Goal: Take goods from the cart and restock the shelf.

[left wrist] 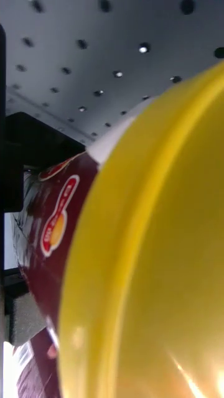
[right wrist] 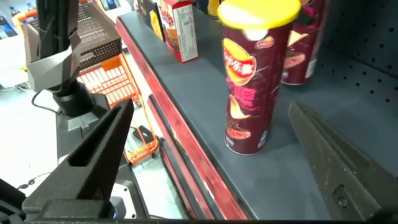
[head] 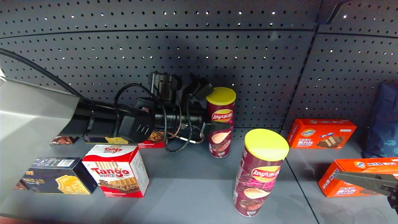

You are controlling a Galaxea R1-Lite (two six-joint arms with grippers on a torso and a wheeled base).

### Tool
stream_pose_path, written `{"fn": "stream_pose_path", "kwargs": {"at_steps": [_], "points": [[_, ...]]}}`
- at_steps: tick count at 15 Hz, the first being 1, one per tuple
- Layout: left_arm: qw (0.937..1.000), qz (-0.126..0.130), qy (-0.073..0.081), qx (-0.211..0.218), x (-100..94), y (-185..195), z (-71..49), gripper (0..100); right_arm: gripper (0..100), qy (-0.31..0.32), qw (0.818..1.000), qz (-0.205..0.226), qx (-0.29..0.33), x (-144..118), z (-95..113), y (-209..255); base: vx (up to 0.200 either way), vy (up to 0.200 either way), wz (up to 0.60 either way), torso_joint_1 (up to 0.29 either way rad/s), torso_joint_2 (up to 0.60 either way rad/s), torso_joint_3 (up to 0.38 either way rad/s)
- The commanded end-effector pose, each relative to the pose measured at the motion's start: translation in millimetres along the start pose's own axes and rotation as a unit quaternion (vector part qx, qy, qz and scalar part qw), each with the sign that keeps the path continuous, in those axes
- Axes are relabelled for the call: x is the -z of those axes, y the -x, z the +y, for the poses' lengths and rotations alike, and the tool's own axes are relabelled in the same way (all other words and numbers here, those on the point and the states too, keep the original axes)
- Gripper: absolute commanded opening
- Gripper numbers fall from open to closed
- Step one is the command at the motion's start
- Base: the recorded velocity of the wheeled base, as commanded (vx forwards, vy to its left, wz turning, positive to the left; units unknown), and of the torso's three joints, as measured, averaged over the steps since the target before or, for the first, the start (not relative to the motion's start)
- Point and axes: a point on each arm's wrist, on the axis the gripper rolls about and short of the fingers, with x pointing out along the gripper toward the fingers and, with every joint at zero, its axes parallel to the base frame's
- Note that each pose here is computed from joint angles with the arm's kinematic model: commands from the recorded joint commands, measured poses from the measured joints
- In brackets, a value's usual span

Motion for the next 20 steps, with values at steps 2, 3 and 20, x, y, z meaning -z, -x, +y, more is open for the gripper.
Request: {"fn": "stream_pose_path", "kwargs": {"at_steps": [2,3,20], "points": [[0.9999,0.001,0.001,0.012,9.5,-13.4,8.4,0,100,-0.002,1.000,0.004,-0.001,2.3,0.0,-0.2,0.000,0.000,0.00,0.000,0.00,0.000],[0.9999,0.003,0.002,0.013,11.8,-15.9,9.1,0,100,-0.001,1.000,0.002,-0.001,1.9,0.5,0.6,0.000,0.000,0.00,0.000,0.00,0.000],[0.9998,0.006,0.005,0.017,19.5,-25.4,13.1,100,100,-0.011,1.000,0.012,-0.002,11.5,2.4,3.1,0.000,0.000,0.00,0.000,0.00,0.000]]}}
